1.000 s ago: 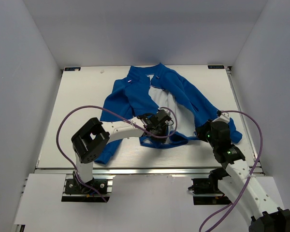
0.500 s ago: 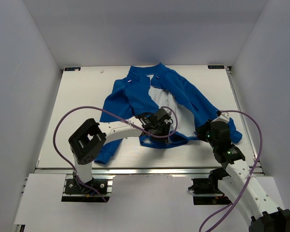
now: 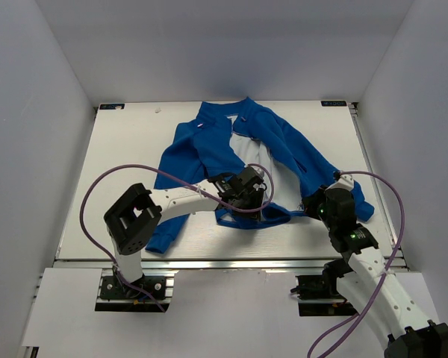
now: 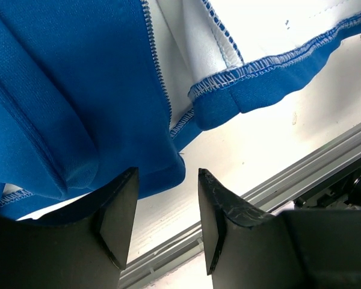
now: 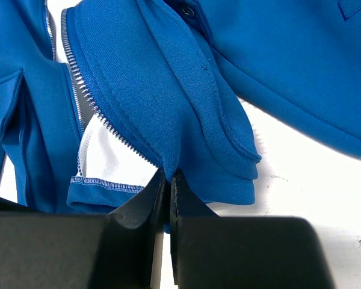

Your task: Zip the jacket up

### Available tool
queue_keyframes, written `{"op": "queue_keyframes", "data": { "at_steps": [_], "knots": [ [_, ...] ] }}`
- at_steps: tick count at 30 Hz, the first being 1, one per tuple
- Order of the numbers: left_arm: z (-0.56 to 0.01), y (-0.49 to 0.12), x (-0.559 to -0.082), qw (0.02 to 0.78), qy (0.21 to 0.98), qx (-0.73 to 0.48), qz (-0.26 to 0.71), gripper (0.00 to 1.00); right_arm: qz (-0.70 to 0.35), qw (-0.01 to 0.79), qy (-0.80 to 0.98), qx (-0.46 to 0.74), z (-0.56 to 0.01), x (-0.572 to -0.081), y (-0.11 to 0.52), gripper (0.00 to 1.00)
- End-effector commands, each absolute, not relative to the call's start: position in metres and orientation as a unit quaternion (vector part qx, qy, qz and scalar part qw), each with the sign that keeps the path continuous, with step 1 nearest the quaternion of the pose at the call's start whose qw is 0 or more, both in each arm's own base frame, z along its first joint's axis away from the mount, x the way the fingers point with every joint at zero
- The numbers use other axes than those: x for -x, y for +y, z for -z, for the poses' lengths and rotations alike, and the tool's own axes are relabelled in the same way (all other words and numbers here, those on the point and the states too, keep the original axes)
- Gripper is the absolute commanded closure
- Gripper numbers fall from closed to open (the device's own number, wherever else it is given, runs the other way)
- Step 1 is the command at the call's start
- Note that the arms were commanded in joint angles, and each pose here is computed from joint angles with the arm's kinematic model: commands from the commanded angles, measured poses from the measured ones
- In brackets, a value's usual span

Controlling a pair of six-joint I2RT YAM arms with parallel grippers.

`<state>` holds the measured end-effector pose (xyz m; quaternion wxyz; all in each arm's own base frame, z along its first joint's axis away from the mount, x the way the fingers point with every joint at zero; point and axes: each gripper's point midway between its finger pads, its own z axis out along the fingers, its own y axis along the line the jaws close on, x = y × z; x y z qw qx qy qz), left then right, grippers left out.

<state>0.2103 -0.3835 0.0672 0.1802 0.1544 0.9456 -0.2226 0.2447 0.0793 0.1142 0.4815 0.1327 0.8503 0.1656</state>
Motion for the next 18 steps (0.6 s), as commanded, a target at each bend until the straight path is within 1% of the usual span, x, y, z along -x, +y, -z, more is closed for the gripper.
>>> {"op": "queue_keyframes", "data": {
  "at_steps": [1,4,7,16,18],
  "knots": [
    [-0.078,-0.389,-0.216,0.191,0.943,-0.148,0.229,0.46,-0.169,0.501,0.838,-0.131,-0.123,-0.250,0.079,1.00],
    [-0.074,-0.389,-0.216,0.189,0.945,-0.148,0.223,0.46,-0.168,0.501,0.839,-0.132,-0.123,-0.250,0.078,1.00],
    [-0.070,-0.390,-0.215,0.183,0.946,-0.152,0.222,0.48,-0.167,0.501,0.839,-0.133,-0.122,-0.250,0.078,1.00],
    [-0.061,-0.392,-0.216,0.172,0.949,-0.155,0.214,0.49,-0.164,0.499,0.840,-0.133,-0.118,-0.249,0.077,1.00],
    [-0.061,-0.392,-0.217,0.175,0.949,-0.152,0.213,0.55,-0.163,0.501,0.839,-0.134,-0.118,-0.249,0.076,1.00]
  ]
}}
